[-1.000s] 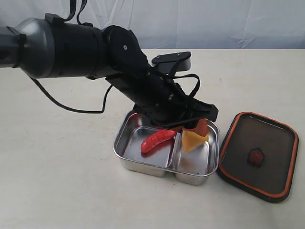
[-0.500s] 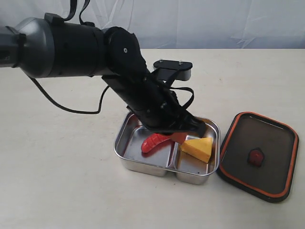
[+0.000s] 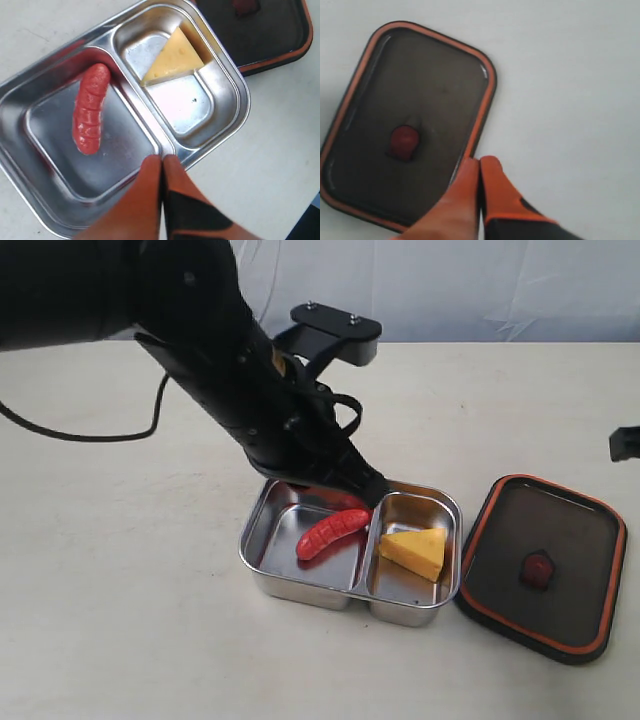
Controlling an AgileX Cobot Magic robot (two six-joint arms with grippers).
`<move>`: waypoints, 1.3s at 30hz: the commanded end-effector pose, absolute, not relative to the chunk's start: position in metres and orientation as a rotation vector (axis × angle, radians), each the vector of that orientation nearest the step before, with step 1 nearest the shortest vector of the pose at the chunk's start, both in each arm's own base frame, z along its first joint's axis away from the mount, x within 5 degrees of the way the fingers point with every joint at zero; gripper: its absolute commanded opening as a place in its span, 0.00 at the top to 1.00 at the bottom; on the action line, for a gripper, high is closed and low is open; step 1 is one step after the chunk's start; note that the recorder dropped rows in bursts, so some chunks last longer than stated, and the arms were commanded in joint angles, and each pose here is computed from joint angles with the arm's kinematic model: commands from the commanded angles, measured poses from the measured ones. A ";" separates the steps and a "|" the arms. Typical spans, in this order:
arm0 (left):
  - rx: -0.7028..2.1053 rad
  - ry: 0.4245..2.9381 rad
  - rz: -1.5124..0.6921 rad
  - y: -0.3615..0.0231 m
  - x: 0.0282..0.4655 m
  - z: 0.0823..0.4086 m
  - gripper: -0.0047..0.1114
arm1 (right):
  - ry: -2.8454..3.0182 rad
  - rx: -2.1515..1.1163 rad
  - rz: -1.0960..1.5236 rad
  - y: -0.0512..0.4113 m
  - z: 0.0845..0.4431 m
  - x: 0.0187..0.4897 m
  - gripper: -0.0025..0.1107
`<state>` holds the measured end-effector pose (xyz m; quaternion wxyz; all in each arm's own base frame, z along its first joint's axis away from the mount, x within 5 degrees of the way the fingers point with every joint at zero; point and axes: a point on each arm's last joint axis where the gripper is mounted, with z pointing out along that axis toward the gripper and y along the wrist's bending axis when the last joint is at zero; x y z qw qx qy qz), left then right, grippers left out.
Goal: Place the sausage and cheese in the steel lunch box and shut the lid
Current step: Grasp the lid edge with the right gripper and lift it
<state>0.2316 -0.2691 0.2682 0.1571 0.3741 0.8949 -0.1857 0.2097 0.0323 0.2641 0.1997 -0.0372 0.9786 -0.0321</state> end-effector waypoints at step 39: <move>1.057 2.481 -0.463 -0.219 0.192 0.328 0.90 | 3.226 0.080 -0.033 0.002 0.121 0.296 0.98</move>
